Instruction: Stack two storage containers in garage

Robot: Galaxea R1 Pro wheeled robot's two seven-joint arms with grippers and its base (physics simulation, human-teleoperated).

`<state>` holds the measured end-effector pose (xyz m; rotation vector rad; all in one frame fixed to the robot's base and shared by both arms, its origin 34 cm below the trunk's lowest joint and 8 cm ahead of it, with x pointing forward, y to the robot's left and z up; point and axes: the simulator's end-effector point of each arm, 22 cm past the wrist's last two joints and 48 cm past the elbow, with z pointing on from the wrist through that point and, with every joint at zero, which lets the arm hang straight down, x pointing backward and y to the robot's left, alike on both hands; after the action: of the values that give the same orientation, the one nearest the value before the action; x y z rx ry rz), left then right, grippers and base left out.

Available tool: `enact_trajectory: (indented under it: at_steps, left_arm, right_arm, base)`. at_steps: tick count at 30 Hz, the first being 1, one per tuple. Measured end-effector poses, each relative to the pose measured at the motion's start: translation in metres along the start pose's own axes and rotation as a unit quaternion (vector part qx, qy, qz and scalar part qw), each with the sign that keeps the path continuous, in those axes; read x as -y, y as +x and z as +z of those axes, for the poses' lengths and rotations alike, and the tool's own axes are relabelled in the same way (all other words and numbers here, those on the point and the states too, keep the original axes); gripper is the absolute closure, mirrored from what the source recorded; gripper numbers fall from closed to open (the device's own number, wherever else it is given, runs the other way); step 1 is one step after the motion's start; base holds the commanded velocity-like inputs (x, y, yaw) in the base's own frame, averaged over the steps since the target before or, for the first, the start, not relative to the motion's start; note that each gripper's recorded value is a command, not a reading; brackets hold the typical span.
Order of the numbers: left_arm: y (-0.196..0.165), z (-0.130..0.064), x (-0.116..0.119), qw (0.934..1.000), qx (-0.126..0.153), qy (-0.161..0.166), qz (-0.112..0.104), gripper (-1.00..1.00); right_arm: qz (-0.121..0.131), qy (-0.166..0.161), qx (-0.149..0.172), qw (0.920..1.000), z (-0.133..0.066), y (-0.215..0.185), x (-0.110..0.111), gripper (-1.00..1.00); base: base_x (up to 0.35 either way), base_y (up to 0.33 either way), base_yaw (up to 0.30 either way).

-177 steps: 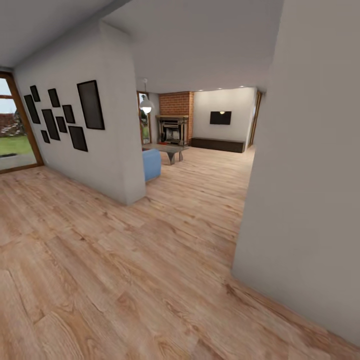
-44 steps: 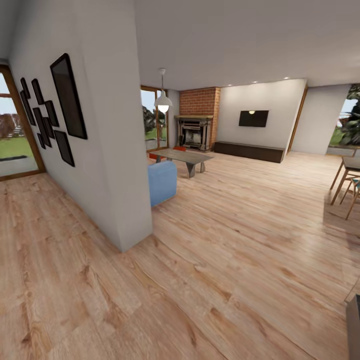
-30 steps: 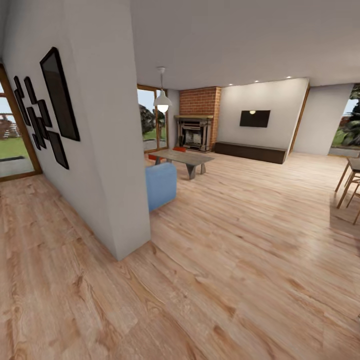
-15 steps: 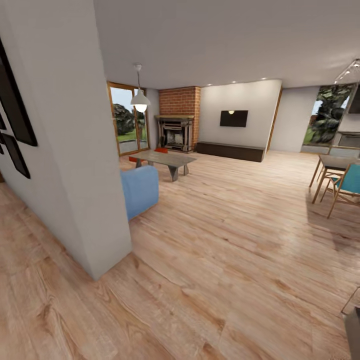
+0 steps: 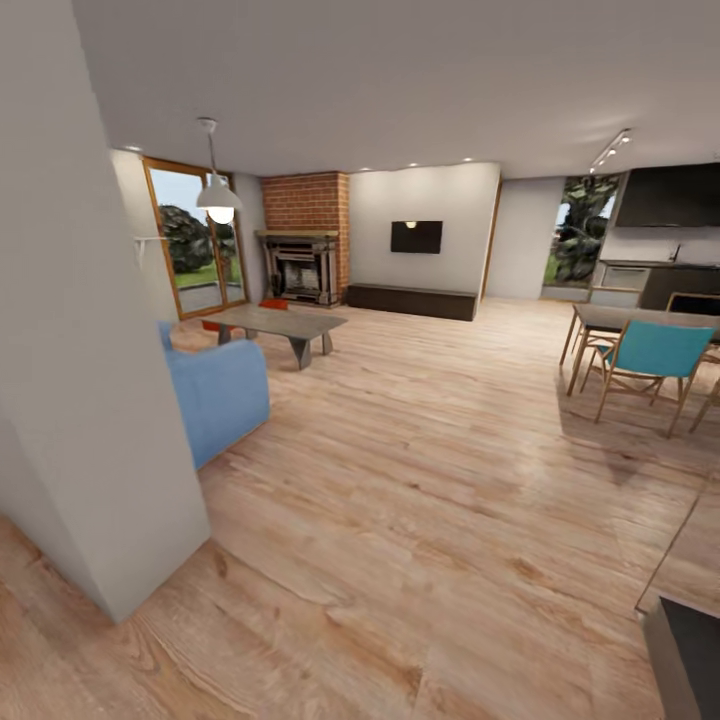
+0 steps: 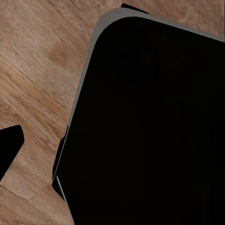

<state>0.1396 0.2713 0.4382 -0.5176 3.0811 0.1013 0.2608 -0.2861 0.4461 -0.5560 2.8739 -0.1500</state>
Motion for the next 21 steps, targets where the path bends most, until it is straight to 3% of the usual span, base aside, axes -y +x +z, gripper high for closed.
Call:
enact_trajectory:
  at_steps: [21]
  left_arm:
    - [-0.0018,0.0002,-0.0036,1.0,0.001,-0.003,0.0,-1.0]
  right_arm:
    - [0.0,0.001,0.001,1.0,0.0,-0.0002,0.001,-1.0]
  base:
    - [0.322,0.0,-0.297]
